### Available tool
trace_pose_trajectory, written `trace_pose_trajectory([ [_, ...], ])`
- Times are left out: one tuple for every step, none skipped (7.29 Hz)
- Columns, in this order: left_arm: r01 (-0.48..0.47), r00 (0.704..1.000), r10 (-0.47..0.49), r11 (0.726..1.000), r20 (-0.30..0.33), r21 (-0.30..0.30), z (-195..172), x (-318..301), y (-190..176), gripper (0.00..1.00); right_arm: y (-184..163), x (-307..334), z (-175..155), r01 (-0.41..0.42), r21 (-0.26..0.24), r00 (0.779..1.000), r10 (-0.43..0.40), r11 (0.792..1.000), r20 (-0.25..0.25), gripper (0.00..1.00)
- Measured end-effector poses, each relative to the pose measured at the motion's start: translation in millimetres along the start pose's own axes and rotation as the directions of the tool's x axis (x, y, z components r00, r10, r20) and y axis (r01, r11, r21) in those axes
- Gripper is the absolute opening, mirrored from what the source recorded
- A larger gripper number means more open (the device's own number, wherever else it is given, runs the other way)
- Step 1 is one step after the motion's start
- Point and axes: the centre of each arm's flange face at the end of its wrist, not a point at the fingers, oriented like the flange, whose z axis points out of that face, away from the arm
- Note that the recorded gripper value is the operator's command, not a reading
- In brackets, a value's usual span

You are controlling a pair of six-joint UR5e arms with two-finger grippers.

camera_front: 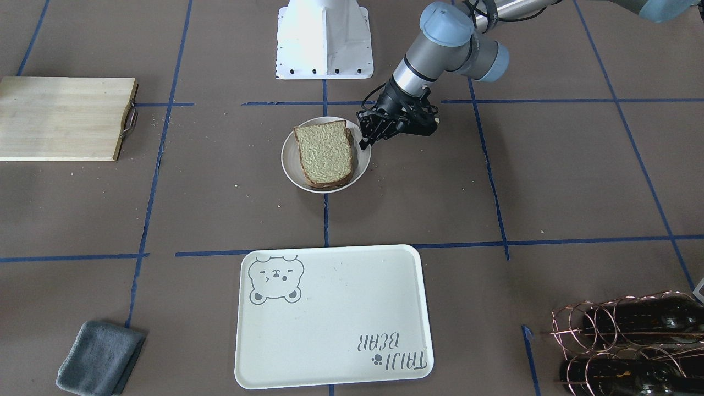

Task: Make sandwich and place on tray
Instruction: 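Carry the plate with the left gripper onto the bear tray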

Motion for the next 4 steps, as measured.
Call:
trace_pose_trajectory([
  [-0.003, 1.000, 0.003, 0.999, 0.005, 0.036, 9, 16, -41, 0.00, 1, 0, 0, 0.000, 0.000, 1.000, 0.000, 1.000, 0.000, 1.00],
  [-0.007, 1.000, 0.006, 0.998, 0.021, 0.061, 20, 34, -87, 0.00, 1, 0, 0, 0.002, 0.000, 1.000, -0.002, 1.000, 0.000, 1.00],
  [-0.018, 0.999, 0.015, 0.997, 0.041, 0.076, 27, 48, -133, 0.00, 2, 0, 0, 0.003, 0.000, 1.000, -0.003, 1.000, 0.000, 1.00],
  [-0.022, 0.998, 0.017, 0.996, 0.064, 0.086, 34, 58, -170, 0.00, 3, 0, 0, 0.004, 0.001, 1.000, -0.004, 1.000, -0.001, 1.00],
])
